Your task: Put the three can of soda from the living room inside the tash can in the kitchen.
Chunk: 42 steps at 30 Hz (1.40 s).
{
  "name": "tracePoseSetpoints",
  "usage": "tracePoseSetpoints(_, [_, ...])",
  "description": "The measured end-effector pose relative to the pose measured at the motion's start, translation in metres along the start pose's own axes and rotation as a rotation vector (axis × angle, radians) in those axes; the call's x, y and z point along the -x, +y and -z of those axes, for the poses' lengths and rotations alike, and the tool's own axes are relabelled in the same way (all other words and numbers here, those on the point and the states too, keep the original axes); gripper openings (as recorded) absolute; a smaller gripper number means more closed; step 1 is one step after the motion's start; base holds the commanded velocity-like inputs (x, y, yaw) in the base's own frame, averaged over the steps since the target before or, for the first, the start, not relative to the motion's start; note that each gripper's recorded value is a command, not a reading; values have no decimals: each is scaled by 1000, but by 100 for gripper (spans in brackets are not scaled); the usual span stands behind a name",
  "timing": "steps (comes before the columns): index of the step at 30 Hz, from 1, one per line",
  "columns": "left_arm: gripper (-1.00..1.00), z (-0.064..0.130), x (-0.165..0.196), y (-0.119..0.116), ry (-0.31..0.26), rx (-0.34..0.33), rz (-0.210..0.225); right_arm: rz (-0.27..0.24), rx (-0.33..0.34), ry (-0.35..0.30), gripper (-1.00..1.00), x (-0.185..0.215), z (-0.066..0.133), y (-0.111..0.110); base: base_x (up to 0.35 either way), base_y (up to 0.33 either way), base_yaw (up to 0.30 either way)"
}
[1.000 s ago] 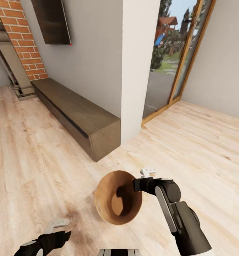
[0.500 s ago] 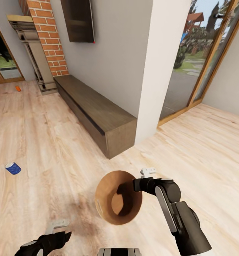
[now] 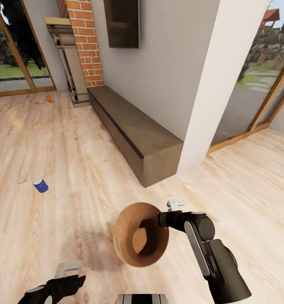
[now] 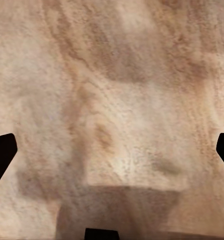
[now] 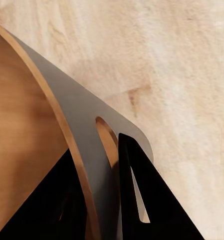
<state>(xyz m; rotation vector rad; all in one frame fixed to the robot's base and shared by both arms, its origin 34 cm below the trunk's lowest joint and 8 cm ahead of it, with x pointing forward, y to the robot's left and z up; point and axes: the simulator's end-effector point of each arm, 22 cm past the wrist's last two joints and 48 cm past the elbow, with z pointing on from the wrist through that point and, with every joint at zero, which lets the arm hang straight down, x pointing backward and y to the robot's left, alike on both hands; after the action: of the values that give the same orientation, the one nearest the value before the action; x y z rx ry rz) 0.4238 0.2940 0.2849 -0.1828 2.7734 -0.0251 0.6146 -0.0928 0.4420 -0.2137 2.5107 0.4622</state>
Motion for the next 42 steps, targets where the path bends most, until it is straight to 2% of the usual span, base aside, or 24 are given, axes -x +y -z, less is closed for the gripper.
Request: tracePoseSetpoints(42, [100, -7, -13, -3, 39, -2, -6, -16, 18, 25, -100, -10, -10, 1, 0, 0, 279])
